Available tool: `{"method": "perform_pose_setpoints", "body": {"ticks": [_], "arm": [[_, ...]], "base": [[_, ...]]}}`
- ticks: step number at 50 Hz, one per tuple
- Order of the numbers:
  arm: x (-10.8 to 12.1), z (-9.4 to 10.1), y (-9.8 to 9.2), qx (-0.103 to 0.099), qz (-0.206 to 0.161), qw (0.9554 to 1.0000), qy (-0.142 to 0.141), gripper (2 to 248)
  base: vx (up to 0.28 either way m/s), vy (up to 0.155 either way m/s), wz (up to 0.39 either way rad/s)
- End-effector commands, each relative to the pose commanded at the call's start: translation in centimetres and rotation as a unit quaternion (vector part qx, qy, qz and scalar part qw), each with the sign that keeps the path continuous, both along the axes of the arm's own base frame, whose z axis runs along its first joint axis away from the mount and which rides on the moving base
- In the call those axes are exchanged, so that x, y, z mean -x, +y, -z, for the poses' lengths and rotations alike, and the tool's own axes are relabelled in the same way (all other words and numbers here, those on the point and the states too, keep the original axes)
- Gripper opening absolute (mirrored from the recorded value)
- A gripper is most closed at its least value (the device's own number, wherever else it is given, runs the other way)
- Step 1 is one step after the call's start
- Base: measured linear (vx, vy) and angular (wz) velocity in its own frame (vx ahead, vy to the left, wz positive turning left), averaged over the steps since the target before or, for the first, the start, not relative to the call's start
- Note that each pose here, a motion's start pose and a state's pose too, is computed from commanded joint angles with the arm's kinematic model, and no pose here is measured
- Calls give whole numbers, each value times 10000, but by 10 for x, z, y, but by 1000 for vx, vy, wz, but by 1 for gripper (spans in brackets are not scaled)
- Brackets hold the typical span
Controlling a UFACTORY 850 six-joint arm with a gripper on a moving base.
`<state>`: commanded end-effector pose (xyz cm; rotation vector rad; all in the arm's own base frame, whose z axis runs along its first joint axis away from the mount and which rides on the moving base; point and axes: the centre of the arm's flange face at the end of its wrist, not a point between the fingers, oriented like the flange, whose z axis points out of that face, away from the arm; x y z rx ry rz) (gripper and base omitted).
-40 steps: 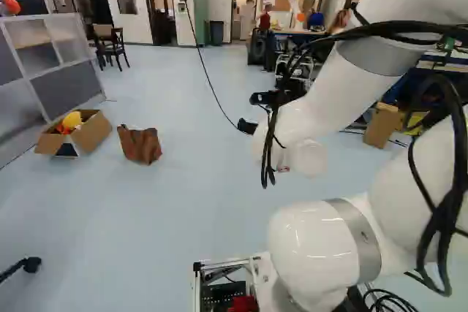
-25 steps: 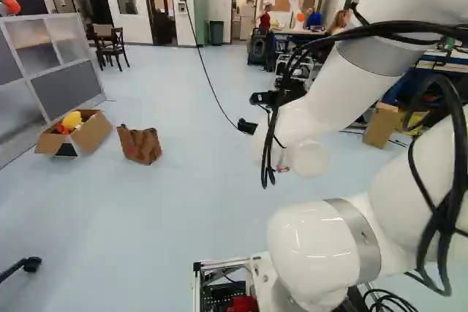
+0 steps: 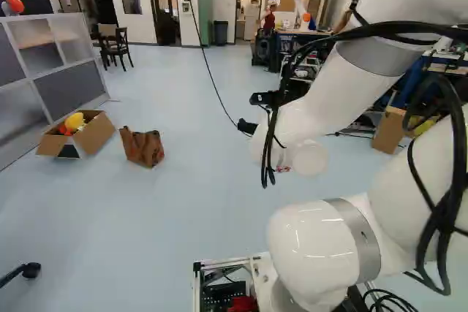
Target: Pick up the grocery bag from the ground
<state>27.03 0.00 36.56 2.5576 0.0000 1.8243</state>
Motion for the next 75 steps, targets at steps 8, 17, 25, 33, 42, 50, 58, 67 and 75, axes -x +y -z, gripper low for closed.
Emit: {"method": "perform_pose_setpoints", "body": {"ticks": [8, 17, 25, 33, 42, 50, 58, 67, 75], "arm": [[0, 0, 0, 0, 0, 10000, 0, 247], [0, 0, 0, 0, 0, 10000, 0, 247], [0, 0, 0, 0, 0, 10000, 0, 247], [0, 0, 0, 0, 0, 10000, 0, 247], [0, 0, 0, 0, 0, 10000, 0, 247], [0, 0, 0, 0, 0, 10000, 0, 247], [0, 0, 0, 0, 0, 10000, 0, 247], [0, 0, 0, 0, 0, 10000, 0, 247], [0, 0, 0, 0, 0, 10000, 0, 247]], "base": [[135, 85, 302], [135, 95, 377], [136, 101, 386], [138, 105, 389], [152, 107, 397], [165, 103, 360], [185, 89, 290], [187, 77, 245], [216, 69, 188]]}}
